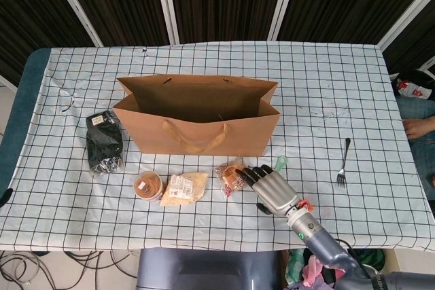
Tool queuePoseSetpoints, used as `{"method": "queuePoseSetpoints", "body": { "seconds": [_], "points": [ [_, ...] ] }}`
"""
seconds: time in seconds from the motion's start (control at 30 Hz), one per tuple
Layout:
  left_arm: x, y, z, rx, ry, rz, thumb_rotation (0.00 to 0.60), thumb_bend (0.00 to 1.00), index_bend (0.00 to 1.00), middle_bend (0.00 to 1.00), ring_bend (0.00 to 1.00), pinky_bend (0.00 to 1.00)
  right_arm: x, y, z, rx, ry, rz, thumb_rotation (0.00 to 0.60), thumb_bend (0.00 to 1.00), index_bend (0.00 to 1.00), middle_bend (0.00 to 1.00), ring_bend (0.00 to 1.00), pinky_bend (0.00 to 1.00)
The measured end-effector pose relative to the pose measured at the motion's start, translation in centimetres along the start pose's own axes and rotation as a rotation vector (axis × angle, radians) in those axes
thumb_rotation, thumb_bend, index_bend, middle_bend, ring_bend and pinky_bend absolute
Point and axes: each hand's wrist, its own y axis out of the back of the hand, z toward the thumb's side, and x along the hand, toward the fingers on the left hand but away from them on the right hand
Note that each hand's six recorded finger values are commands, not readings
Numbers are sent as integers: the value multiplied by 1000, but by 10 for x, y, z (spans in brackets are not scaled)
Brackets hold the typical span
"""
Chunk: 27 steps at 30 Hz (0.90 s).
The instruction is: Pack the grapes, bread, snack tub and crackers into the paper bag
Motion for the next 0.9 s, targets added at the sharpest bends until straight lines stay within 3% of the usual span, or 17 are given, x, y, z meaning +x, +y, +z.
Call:
{"method": "queuePoseSetpoints", "body": {
  "seconds": [0.4, 0.9],
  "points": [
    [1, -2, 0, 9, 9, -3, 600, 235, 86, 65, 0, 82, -45, -6, 20, 101, 44, -19, 600, 234, 59, 90, 149, 181],
    [2, -1, -1, 7, 13, -1, 600, 234, 86, 65, 0, 82, -67, -17, 24, 189, 44, 5, 600, 235, 59, 94, 138, 181]
  ]
}}
